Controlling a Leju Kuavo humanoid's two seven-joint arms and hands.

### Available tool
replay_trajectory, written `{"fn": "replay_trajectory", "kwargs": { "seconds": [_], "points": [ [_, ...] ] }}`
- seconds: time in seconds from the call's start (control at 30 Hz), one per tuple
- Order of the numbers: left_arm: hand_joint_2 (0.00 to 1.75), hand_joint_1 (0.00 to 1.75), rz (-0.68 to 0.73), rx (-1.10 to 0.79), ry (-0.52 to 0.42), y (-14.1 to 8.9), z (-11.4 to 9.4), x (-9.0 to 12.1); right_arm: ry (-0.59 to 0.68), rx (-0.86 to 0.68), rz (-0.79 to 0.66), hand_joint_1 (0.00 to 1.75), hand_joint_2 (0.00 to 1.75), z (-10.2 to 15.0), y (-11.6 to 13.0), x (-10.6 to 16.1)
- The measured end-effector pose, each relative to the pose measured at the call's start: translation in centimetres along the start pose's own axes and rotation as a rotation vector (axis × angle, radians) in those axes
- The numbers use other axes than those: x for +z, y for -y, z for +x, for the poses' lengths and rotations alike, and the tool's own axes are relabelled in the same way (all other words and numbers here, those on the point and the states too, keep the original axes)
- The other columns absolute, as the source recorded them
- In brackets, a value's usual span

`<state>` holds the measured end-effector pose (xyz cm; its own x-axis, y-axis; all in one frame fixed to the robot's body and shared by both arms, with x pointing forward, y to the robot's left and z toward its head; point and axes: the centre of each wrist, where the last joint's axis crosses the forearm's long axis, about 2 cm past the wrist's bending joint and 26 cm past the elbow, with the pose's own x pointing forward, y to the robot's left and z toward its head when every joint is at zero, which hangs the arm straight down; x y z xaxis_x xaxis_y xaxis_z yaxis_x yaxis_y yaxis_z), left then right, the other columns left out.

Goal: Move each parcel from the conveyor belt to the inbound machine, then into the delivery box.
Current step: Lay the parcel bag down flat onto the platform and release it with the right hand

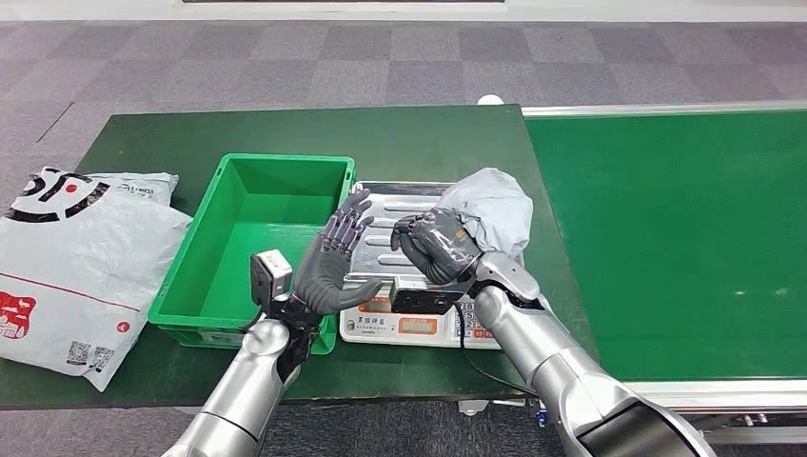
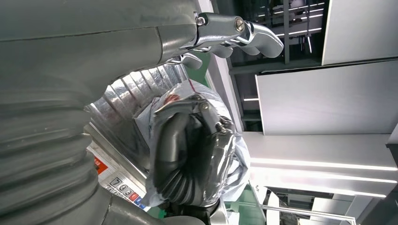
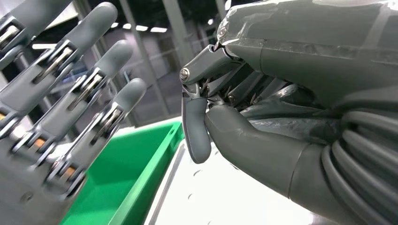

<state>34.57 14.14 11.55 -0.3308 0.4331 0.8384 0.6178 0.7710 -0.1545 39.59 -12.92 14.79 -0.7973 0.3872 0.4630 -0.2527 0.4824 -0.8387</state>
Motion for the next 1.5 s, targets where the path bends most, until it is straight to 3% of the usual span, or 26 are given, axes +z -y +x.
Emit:
{"fn": "replay_trajectory", "kwargs": {
  "seconds": [0.17, 0.2, 0.3, 0.33, 0.5, 0.83, 1.07, 1.23, 1.5],
  "points": [
    [1.75, 0.00, 0.002, -0.004, -0.001, -0.1, 0.0, 0.1, 0.005, -0.042, 0.031, 1.74, 1.75, 0.2, -0.3, -0.2],
    [1.75, 0.00, 0.005, -0.007, -0.002, -0.2, 0.0, 0.2, 0.004, -0.087, 0.056, 1.34, 1.75, 0.4, -0.4, -0.3],
    [1.75, 0.00, 0.021, -0.024, -0.011, -0.5, 0.0, 1.0, 0.017, -0.460, 0.171, 0.17, 1.75, 0.9, -0.5, -1.1],
    [1.75, 0.00, 0.024, -0.027, -0.013, -0.6, 0.0, 1.2, 0.034, -0.558, 0.192, 0.17, 1.75, 1.0, -0.4, -1.2],
    [1.75, 0.00, 0.026, -0.030, -0.013, -0.6, 0.0, 1.4, 0.038, -0.587, 0.191, 0.00, 1.75, 0.9, -0.3, -1.2],
    [1.75, 0.00, 0.040, -0.049, -0.007, -0.8, 0.2, 1.9, 0.115, -0.885, 0.116, 0.00, 1.75, 1.3, 1.0, -1.7],
    [1.75, 0.00, 0.047, -0.060, -0.008, -1.1, 0.3, 2.5, 0.096, -0.841, -0.072, 0.00, 1.75, 1.4, 3.0, -2.4],
    [1.75, 0.00, 0.048, -0.063, -0.004, -1.2, 0.4, 2.4, 0.171, -0.847, -0.266, 0.00, 1.75, 1.4, 4.1, -2.4],
    [1.75, 0.00, 0.052, -0.067, 0.000, -1.5, 0.5, 2.2, 0.210, -0.670, -0.573, 0.00, 1.75, 2.7, 6.7, -2.2]
  ]
}}
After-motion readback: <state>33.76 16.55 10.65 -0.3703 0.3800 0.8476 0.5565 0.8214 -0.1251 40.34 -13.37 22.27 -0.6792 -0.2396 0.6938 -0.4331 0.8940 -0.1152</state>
